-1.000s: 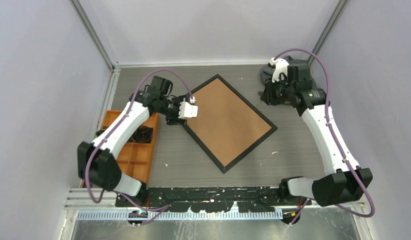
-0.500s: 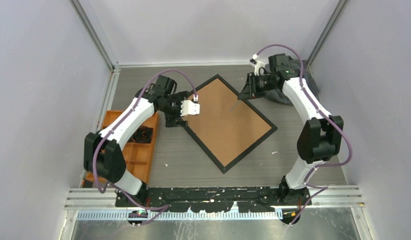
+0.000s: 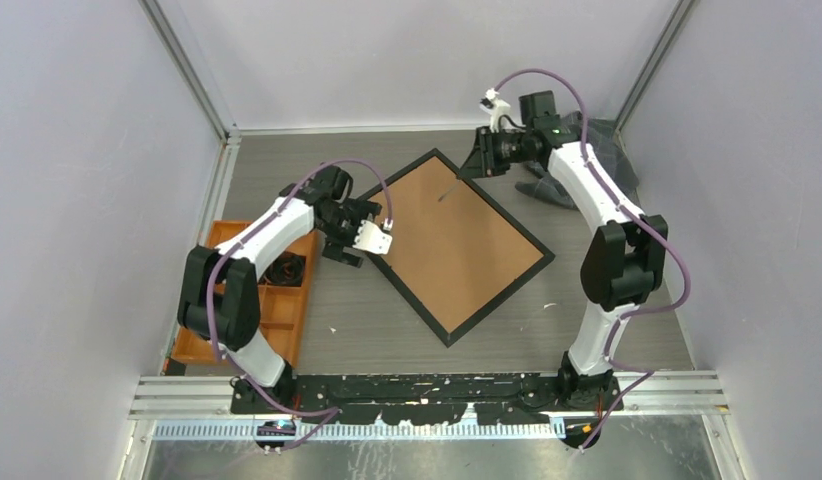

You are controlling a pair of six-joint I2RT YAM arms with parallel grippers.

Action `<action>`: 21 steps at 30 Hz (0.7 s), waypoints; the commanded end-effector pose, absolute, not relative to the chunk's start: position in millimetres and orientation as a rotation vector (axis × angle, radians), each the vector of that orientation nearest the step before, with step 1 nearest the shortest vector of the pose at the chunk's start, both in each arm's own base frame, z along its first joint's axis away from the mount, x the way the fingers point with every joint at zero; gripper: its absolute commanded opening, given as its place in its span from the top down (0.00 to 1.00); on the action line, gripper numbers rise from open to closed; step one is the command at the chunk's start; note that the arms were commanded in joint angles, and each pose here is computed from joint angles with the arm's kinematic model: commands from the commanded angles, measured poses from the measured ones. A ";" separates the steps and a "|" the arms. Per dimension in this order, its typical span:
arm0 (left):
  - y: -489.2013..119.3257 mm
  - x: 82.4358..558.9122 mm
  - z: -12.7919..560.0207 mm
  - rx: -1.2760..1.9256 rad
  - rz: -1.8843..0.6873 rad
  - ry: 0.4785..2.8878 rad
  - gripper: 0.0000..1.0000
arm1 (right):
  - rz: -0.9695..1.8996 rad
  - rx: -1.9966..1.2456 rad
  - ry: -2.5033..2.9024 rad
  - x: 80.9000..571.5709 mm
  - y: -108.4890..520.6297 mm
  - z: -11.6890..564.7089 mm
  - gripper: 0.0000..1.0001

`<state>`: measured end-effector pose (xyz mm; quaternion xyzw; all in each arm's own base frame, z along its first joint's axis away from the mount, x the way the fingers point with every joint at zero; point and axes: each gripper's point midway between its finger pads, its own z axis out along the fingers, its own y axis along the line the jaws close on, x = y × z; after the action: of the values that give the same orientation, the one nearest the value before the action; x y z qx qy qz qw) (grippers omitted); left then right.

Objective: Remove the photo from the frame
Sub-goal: Release the photo frame item from the photo frame.

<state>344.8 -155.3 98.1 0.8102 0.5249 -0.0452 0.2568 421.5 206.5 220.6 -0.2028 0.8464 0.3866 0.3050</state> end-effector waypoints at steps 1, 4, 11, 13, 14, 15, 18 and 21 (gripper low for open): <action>-161.6 377.8 115.5 2.200 -0.092 1.161 0.04 | 1.108 -0.712 2.142 410.3 257.8 232.1 0.99; -159.4 394.1 109.9 2.169 -0.140 1.215 0.13 | 1.136 -0.767 2.158 405.2 284.3 212.0 0.99; -160.0 398.7 86.5 2.229 -0.178 1.116 0.19 | 1.184 -0.796 2.187 400.4 316.0 186.9 0.99; -160.9 397.8 79.5 2.235 -0.174 1.092 0.19 | 1.178 -0.805 2.192 397.7 319.0 176.7 0.99; -163.2 397.4 78.7 2.230 -0.186 1.081 0.19 | 1.180 -0.796 2.198 397.6 321.0 172.6 0.99; -165.0 397.1 78.6 2.225 -0.199 1.079 0.20 | 1.186 -0.782 2.201 398.9 322.5 168.7 0.99; -170.2 389.7 76.2 2.236 -0.273 1.051 0.28 | 1.192 -0.767 2.215 401.5 325.7 154.9 0.99; -175.1 377.4 71.1 2.265 -0.326 1.008 0.34 | 1.194 -0.823 2.229 392.5 329.2 147.8 0.99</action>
<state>390.2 -159.8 69.1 0.8499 0.4231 -0.0874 0.3017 392.1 318.7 143.1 -0.2778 0.8291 0.4309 0.2230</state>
